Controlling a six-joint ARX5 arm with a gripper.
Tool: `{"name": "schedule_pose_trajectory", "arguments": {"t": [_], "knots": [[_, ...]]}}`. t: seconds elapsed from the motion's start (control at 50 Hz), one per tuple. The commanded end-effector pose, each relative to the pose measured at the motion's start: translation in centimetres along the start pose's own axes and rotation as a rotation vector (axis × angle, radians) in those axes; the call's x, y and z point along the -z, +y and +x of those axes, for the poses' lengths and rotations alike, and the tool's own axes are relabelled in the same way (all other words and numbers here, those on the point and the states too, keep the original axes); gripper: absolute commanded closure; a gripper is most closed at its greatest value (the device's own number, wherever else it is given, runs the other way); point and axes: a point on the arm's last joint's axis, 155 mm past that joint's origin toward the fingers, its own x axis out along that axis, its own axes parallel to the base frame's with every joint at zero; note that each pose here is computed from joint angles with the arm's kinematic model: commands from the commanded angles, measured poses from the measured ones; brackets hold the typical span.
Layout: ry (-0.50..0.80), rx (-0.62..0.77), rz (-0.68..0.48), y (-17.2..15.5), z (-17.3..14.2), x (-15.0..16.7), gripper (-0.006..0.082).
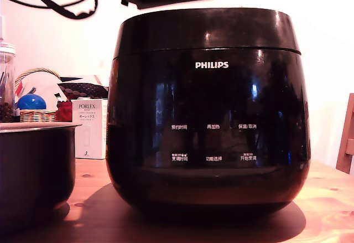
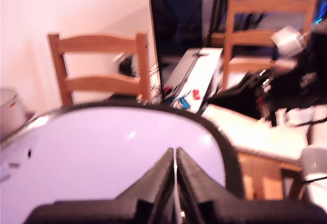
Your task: Open the rice cooker by pressing the large metal button on the top of its lid with medium force
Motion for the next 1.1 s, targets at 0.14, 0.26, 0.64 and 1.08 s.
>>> {"name": "schedule_pose_trajectory", "arguments": {"t": [0.14,0.26,0.64,1.08], "knots": [[0.073,-0.036,-0.025,0.7,0.6,2.1,0.0791],[0.112,-0.038,-0.039,0.7,0.6,3.1,0.0791],[0.265,-0.027,-0.049,-0.1,0.2,7.0,0.0791],[0.39,-0.048,-0.038,0.0,-0.8,9.9,0.0791]]}}
